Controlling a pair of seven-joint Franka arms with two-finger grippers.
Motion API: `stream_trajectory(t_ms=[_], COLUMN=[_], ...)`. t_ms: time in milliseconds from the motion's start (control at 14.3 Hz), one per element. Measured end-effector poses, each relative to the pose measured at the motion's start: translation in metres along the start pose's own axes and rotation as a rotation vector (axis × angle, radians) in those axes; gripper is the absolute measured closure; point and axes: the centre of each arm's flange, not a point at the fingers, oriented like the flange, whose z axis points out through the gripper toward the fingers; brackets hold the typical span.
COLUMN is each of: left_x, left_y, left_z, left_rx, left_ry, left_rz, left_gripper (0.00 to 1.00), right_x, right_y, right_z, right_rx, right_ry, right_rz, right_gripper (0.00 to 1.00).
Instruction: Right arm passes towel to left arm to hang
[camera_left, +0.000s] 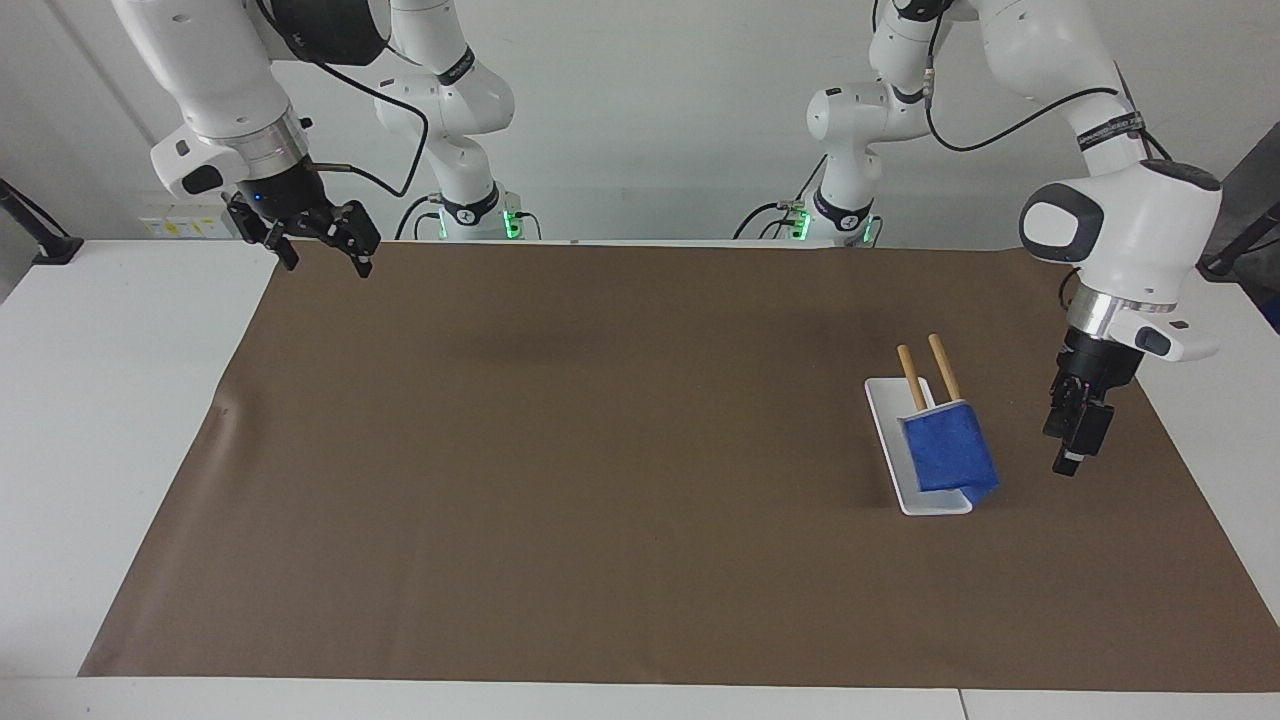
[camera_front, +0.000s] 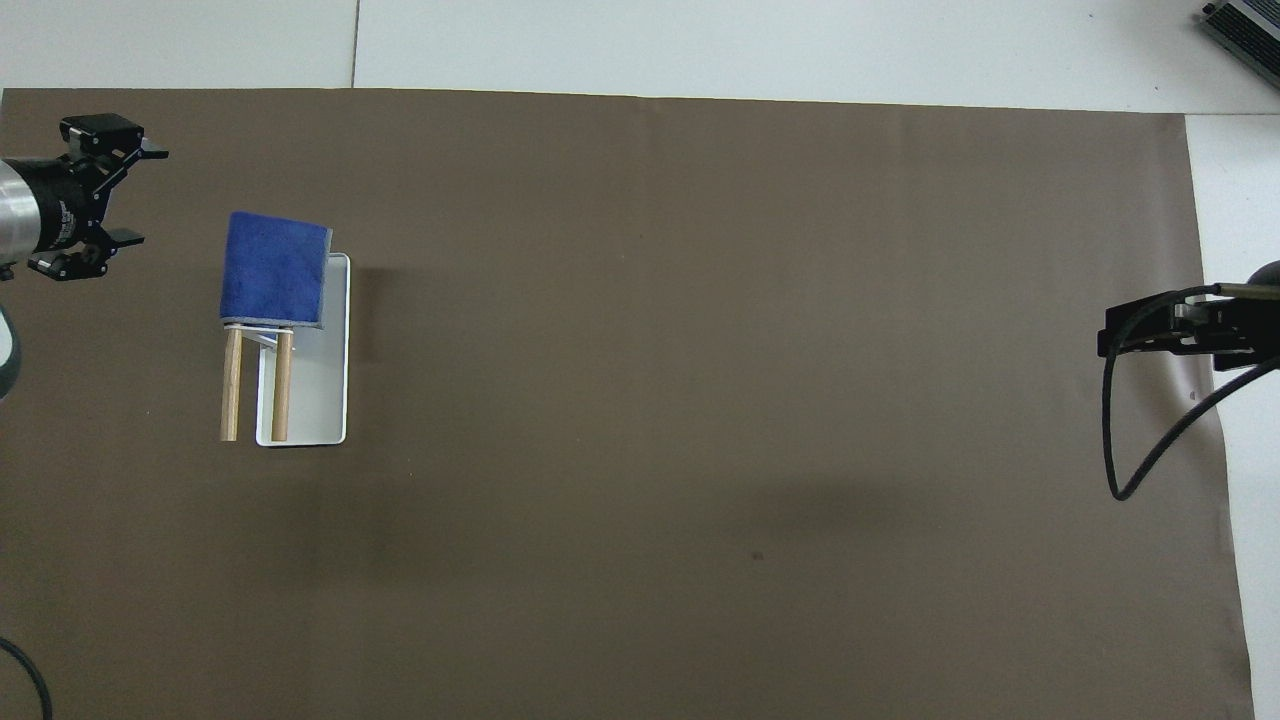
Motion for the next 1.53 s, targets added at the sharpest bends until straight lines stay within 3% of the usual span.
stream_trajectory(t_ms=[279, 558, 977, 1465, 1535], left_x=[-0.001, -0.025, -0.038, -0.034, -0.034], left_y=[0.026, 0.025, 0.008, -0.004, -0.004], left_z=[-0.076, -0.123, -0.147, -0.15, -0.15], left_rx=[0.107, 0.164, 0.267, 0.32, 0.32], left_ry=[-0.081, -0.172, -0.241, -0.258, -0.259], left_rz=[0.145, 0.394, 0.86, 1.035, 1.045], left_gripper=[0.04, 0.06, 0.06, 0.05, 0.01], right_x=[0.0, 0.0, 0.0, 0.0, 0.0], right_y=[0.0, 0.0, 0.0, 0.0, 0.0], right_z=[0.0, 0.0, 0.0, 0.0, 0.0], right_rx=[0.0, 0.0, 0.0, 0.0, 0.0], right_ry=[0.0, 0.0, 0.0, 0.0, 0.0], right_rz=[0.0, 0.0, 0.0, 0.0, 0.0], right_gripper=[0.0, 0.0, 0.0, 0.0, 0.0])
